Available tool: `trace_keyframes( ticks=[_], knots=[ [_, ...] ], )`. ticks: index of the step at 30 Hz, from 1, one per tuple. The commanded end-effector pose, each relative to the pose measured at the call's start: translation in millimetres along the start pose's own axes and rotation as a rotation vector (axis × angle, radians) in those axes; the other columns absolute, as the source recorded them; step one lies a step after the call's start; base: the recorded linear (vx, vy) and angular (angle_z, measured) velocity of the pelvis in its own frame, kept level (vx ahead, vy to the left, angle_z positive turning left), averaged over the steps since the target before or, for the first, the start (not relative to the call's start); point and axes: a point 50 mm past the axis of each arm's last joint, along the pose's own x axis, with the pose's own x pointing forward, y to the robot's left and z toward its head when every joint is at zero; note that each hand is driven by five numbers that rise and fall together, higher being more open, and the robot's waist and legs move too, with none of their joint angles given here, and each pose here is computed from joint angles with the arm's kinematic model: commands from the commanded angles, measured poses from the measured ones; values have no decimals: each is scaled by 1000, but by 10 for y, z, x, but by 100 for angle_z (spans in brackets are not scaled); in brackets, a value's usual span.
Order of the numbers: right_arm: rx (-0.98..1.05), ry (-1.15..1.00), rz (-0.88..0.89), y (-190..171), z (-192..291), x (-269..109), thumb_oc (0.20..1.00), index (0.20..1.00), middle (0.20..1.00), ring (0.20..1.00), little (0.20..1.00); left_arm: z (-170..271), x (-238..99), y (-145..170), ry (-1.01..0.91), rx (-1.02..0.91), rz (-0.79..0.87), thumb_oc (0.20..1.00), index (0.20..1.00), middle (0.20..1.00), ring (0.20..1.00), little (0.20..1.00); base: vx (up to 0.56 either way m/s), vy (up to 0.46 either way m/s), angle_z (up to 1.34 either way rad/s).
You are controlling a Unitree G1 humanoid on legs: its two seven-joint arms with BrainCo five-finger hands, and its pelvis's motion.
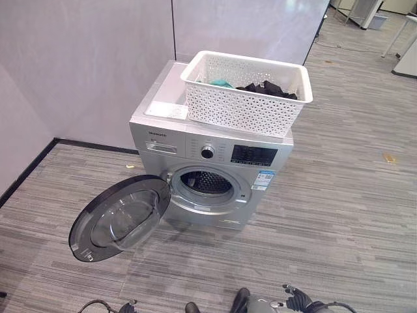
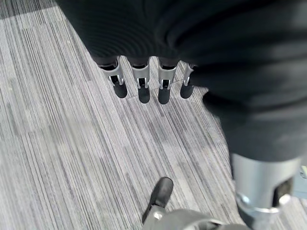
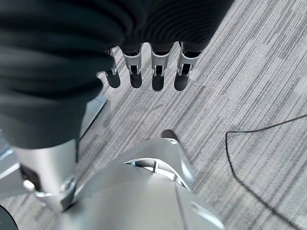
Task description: Grab the laundry basket,head to the washer,open it,put in the laundry and shut it.
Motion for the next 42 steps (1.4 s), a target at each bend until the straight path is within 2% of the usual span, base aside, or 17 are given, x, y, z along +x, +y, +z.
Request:
trace_keyframes(
  ticks=[1, 11, 14, 22, 24, 30, 36, 42],
  knots=[
    [-59, 14, -41, -167, -28, -7, 1000, 1000, 1000, 1000, 1000, 172, 31, 126, -47, 23, 42, 1000, 1000, 1000, 1000, 1000, 97, -114, 35],
    [-77, 20, -81, -306, -61, -41, 1000, 1000, 1000, 1000, 1000, 374, 49, 221, -109, 80, 70, 1000, 1000, 1000, 1000, 1000, 57, -97, -4],
    [-81, 26, -104, -354, -69, -47, 1000, 1000, 1000, 1000, 1000, 486, 54, 297, -140, 82, 104, 1000, 1000, 1000, 1000, 1000, 67, 250, 21],
    [-105, -5, -132, -472, 47, -42, 1000, 1000, 1000, 1000, 1000, 402, 51, 347, -106, 47, 124, 1000, 1000, 1000, 1000, 1000, 146, 333, -31],
    [-78, -42, -146, -503, 129, -44, 1000, 1000, 1000, 1000, 1000, 369, 42, 423, -104, -26, 150, 1000, 1000, 1000, 1000, 1000, 76, 550, -16],
    [-126, -142, -124, -492, 374, -48, 1000, 1000, 1000, 1000, 1000, 294, 22, 517, -96, -30, 172, 1000, 1000, 1000, 1000, 1000, 49, 265, -8],
    [-202, -207, -85, -407, 458, -95, 1000, 1000, 1000, 1000, 1000, -32, -10, 344, 0, -37, 125, 1000, 1000, 1000, 1000, 1000, -4, 252, -30],
    [-217, -225, -65, -365, 472, -108, 1000, 1000, 1000, 1000, 1000, -126, -18, 217, 40, -33, 83, 1000, 1000, 1000, 1000, 1000, 101, 238, -23]
  ],
)
